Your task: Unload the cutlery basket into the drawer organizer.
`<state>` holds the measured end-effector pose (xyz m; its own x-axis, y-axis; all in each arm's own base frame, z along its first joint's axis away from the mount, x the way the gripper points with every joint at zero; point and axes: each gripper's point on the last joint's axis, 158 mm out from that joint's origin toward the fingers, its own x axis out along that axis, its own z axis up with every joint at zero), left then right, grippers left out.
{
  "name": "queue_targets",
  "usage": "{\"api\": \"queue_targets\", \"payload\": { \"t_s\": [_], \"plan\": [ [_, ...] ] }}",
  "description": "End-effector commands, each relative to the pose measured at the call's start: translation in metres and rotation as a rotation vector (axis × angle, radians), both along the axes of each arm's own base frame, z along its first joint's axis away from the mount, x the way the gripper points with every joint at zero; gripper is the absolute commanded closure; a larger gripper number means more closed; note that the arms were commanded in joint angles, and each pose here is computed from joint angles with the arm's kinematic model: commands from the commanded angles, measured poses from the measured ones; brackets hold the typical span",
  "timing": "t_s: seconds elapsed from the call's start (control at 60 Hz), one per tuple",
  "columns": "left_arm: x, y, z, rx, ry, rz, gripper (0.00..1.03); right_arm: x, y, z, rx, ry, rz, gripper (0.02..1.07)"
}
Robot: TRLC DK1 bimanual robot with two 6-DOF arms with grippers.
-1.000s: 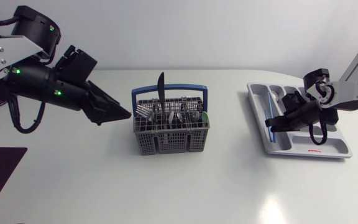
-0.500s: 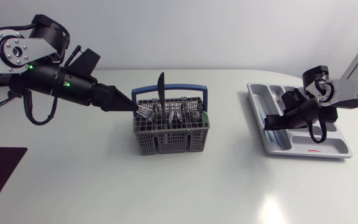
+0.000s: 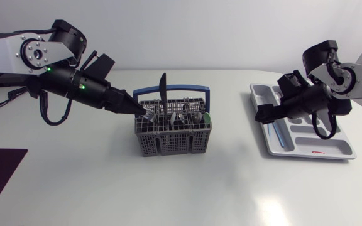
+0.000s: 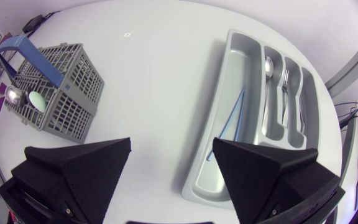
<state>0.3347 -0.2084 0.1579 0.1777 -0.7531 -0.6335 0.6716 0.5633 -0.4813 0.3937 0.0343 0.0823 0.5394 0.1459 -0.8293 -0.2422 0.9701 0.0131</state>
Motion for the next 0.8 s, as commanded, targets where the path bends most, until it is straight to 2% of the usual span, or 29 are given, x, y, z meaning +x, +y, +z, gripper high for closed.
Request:
{"api": "queue_targets", "payload": {
  "t_s": [0.0,0.433,0.783],
  "plan": [
    [0.008,-0.004,0.003,-0.011,0.002,0.011,0.79,-0.013,0.007,-0.007,0.001,0.033,-0.008,0.11],
    [0.013,-0.009,-0.003,0.009,-0.017,0.007,0.88,-0.03,0.028,-0.011,-0.01,0.044,0.043,0.11],
    [0.017,-0.011,0.026,-0.007,-0.046,0.03,0.94,-0.032,0.032,-0.007,-0.022,0.032,0.053,0.11]
  ]
}}
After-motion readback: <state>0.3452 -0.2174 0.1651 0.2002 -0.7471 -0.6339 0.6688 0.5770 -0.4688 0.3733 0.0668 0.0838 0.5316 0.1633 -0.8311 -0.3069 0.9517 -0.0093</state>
